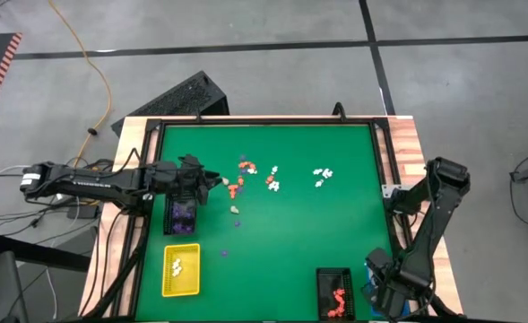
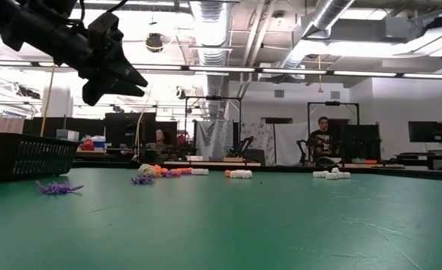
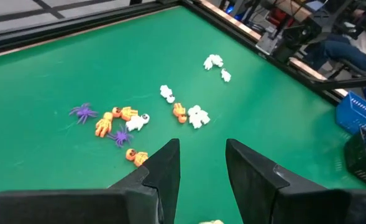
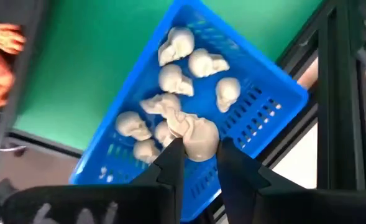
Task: Sort Halloween decoration
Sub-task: Put the white skull toy into the blue basket, then put the orange skeleton toy into the bottom black basket
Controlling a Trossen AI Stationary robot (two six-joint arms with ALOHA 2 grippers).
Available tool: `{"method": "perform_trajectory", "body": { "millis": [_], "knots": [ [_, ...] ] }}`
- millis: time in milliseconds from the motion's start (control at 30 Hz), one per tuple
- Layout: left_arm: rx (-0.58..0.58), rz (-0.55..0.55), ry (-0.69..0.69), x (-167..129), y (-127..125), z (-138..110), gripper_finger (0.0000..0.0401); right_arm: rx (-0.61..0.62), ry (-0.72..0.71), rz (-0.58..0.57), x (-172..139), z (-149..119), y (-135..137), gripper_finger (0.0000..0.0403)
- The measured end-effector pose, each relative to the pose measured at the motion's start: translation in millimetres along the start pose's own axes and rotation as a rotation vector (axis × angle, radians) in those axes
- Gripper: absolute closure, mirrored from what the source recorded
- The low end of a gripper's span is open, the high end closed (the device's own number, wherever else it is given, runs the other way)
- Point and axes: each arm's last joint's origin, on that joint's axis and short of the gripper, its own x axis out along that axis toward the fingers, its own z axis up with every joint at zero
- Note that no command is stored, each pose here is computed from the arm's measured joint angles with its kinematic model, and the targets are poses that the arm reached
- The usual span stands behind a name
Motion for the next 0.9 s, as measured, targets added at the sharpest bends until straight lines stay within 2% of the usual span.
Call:
{"method": "perform_trajectory", "body": {
  "millis": [133,300,467,567,733,900],
  "knots": [
    [0.0,0.001,-0.001,0,0,0,0.027,-0.014,0.014,0.006,12,3,0,0.0281],
    [0.0,0.001,-0.001,0,0,0,0.0258,-0.021,0.021,0.0,18,4,-1,0.0232],
    [0.002,-0.008,0.005,0,0,0,0.0256,-0.037,0.041,0.02,10,8,-3,0.0182],
    [0.018,-0.022,0.001,-1,-1,1,0.0256,-0.052,0.008,0.088,-4,18,-5,0.0171],
    [0.014,-0.047,-0.035,-8,-2,6,0.0256,-0.07,-0.2,0.232,-35,51,-15,0.0176],
    [0.026,-0.071,-0.081,-18,-2,12,0.0256,-0.135,-0.611,0.316,-63,98,-21,0.0183]
  ]
}}
